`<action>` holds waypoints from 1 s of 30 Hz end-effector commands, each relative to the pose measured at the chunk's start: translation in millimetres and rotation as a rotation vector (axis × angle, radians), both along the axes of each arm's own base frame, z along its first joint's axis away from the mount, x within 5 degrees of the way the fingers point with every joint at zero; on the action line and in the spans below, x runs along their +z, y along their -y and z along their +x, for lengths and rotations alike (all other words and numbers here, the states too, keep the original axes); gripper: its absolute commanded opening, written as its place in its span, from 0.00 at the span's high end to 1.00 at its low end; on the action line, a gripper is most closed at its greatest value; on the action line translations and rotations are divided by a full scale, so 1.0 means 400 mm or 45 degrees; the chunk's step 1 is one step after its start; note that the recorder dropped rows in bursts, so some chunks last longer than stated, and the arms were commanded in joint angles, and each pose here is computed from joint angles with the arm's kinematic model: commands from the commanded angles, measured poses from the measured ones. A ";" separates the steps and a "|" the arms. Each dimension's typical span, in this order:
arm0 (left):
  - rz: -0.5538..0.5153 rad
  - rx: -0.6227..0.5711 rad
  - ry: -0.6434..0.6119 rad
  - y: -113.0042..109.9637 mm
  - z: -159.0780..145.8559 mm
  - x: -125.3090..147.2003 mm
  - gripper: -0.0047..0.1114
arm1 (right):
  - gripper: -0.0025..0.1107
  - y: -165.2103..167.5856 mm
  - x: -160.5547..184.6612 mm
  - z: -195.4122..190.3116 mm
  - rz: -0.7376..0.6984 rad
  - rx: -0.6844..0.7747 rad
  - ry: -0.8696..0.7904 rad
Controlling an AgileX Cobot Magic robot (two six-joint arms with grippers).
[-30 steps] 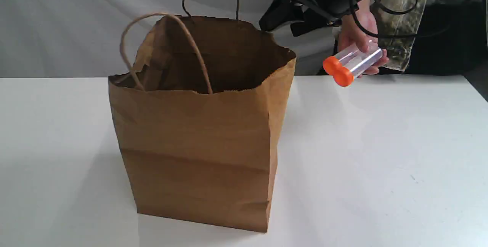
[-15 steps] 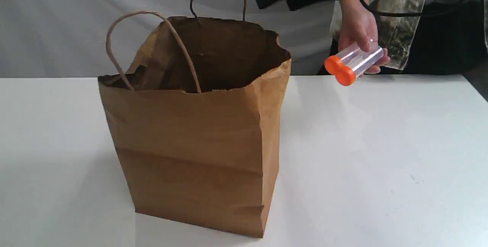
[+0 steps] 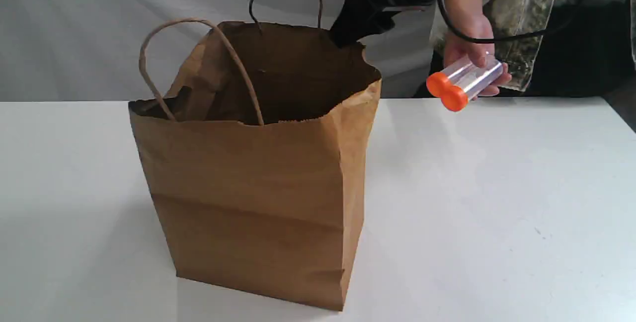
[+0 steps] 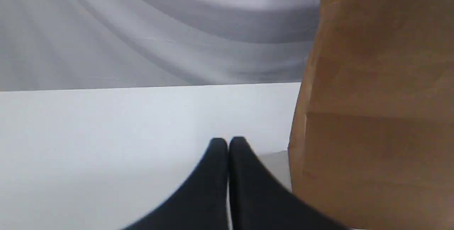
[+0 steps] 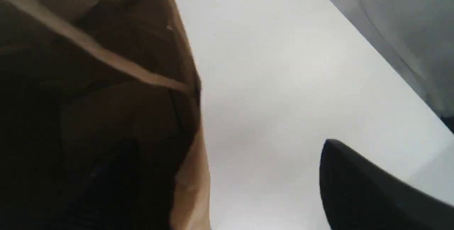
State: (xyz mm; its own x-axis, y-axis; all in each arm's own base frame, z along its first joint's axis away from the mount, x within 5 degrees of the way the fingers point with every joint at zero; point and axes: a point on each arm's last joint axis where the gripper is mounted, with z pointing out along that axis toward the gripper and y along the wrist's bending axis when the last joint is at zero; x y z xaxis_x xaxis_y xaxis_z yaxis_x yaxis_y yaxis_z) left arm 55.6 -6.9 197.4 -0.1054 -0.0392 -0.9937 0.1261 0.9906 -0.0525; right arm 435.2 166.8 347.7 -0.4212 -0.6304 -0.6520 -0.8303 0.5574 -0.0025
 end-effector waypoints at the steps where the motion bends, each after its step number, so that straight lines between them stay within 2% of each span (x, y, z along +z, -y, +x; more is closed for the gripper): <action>1: -0.005 -0.007 0.005 0.001 0.000 -0.002 0.96 | 0.37 -0.016 0.007 -0.010 -0.029 0.044 0.032; 7: -0.009 -0.007 0.004 0.001 0.000 -0.002 0.96 | 0.35 -0.019 -0.004 -0.011 -0.168 -0.014 0.047; 15: -0.004 -0.007 0.005 0.001 0.000 -0.002 0.96 | 0.34 -0.029 -0.014 -0.008 -0.105 -0.037 -0.006; 30: -0.009 -0.007 0.004 0.001 0.000 -0.002 0.96 | 0.37 -0.049 -0.142 0.040 -0.123 -0.051 -0.156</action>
